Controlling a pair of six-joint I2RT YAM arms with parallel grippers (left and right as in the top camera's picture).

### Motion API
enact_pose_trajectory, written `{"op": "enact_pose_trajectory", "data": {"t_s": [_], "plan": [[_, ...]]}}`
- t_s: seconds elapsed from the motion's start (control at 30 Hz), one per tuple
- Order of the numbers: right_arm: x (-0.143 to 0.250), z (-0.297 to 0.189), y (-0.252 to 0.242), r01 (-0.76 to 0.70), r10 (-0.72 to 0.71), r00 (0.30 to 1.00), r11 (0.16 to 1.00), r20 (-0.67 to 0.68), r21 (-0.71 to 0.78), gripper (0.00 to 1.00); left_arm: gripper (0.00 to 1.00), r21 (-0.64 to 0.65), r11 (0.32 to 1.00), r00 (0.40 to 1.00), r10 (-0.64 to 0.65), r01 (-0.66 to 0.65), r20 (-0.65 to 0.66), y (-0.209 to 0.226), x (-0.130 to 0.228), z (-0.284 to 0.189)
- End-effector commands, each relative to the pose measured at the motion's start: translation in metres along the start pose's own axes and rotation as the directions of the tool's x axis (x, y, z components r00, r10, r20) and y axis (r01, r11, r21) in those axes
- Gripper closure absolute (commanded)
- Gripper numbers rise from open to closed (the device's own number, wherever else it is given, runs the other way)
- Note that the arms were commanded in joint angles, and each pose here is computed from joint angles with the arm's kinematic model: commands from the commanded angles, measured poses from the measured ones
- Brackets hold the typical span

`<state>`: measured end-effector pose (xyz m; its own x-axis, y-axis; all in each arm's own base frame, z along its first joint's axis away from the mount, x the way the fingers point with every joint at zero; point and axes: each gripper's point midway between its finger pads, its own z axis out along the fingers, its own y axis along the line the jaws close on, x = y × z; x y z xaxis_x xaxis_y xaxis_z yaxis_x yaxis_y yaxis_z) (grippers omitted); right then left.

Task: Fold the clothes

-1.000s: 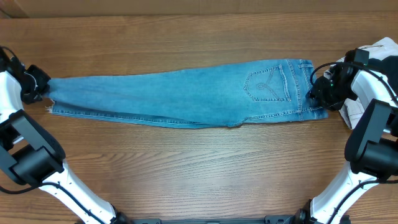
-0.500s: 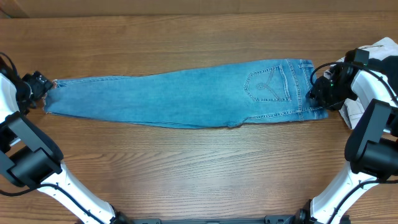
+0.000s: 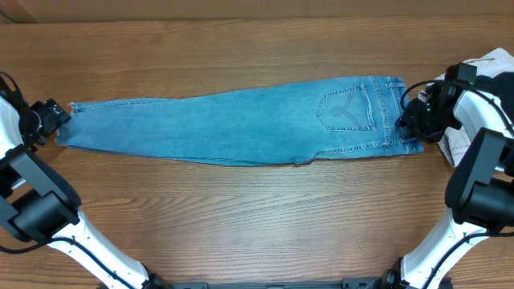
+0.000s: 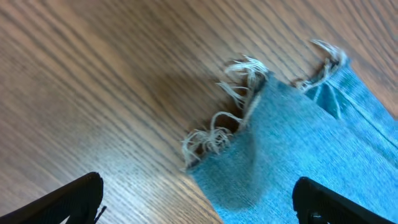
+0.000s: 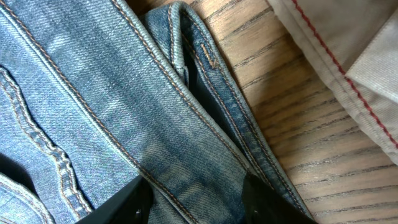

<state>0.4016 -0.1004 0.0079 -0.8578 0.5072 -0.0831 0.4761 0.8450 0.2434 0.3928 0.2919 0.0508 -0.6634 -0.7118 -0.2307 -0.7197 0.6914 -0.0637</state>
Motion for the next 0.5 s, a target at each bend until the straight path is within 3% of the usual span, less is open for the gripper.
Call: {"op": "enact_pose_trajectory", "data": {"t_s": [0.0,0.13,0.47], "plan": [[0.018,0.030,-0.019,-0.015,0.020,0.996,0.998,-0.085,0.059,0.49,0.00,0.078,0.994,0.997,0.072,-0.071,-0.012,-0.013,0.010,0.001],[0.018,0.030,-0.018,-0.015,0.020,0.996,0.998,-0.083,0.058,0.49,0.00,0.206,0.969,0.989,0.146,-0.139,-0.018,-0.034,0.023,0.014],[0.019,0.030,-0.019,-0.016,0.021,0.996,0.998,-0.087,0.059,0.49,0.03,0.265,0.943,0.975,0.219,-0.203,-0.031,-0.052,0.052,0.043]]}}
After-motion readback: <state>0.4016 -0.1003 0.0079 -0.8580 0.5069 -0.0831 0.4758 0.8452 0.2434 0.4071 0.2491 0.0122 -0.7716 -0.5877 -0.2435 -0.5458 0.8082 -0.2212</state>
